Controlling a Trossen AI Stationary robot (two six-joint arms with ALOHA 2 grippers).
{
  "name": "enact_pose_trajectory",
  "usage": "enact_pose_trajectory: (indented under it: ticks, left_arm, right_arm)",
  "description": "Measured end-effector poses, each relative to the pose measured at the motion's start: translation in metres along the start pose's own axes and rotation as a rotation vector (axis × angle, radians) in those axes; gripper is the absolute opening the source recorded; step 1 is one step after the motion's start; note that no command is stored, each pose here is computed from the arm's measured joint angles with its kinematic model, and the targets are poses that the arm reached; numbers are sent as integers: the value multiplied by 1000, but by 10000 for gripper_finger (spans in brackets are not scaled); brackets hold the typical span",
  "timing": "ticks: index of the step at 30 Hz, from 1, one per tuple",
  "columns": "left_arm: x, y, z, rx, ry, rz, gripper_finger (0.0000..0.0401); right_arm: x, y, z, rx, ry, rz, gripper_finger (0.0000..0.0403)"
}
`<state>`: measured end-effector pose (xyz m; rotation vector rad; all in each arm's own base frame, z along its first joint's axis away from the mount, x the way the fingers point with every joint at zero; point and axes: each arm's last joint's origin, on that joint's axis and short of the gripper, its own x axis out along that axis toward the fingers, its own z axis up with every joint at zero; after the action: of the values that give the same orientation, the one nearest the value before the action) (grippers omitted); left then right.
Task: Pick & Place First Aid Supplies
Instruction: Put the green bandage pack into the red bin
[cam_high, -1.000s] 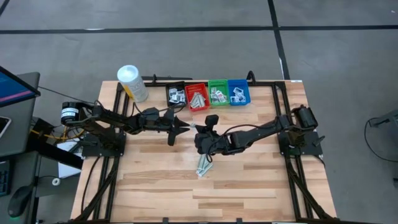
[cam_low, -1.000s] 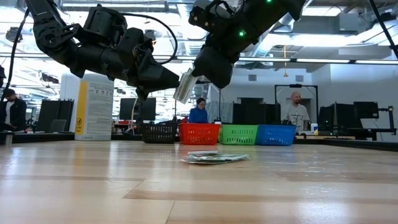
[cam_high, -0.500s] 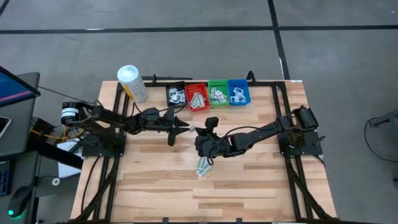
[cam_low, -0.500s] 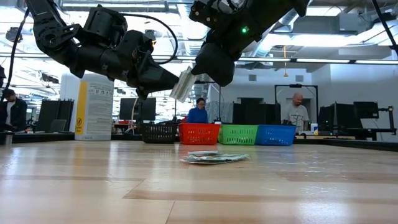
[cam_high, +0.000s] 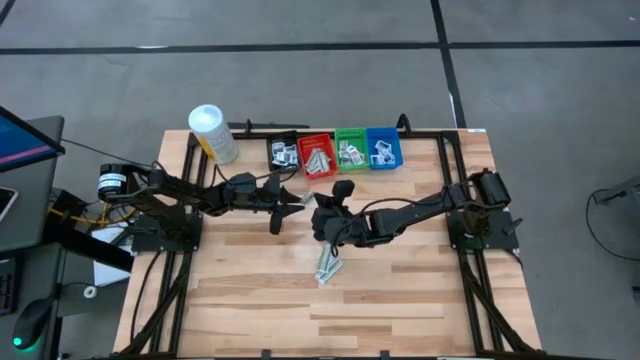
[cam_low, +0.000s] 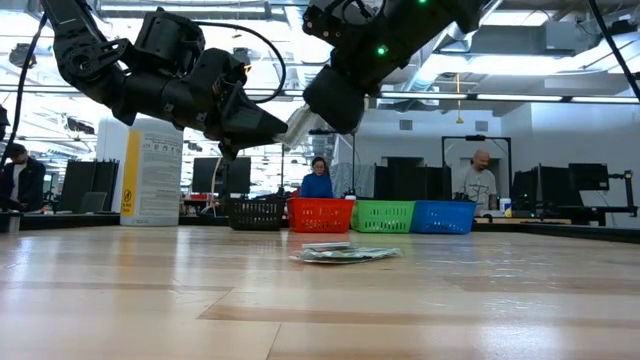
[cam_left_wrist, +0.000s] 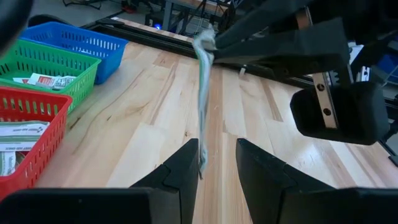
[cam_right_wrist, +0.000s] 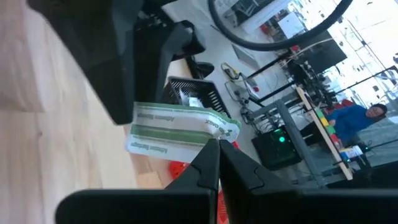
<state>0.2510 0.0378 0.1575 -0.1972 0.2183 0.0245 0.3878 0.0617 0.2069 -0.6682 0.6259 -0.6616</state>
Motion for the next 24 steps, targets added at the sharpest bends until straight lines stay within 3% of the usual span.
enact_pose_trajectory:
  ticks: [14,20,22,24]
  left_arm:
    - [0,0,2,11,-22,-4,104]
    - [0,0,2,35,-22,-3,41]
    - [0,0,2,58,-23,5,12]
    - [0,1,2,60,-28,39,8]
  right_arm:
    - [2,-2,5,18,-57,43,0]
    - [2,-2,5,7,-58,43,4]
    - [1,-1,6,-10,-60,47,16]
    - [1,-1,6,-26,-62,48,35]
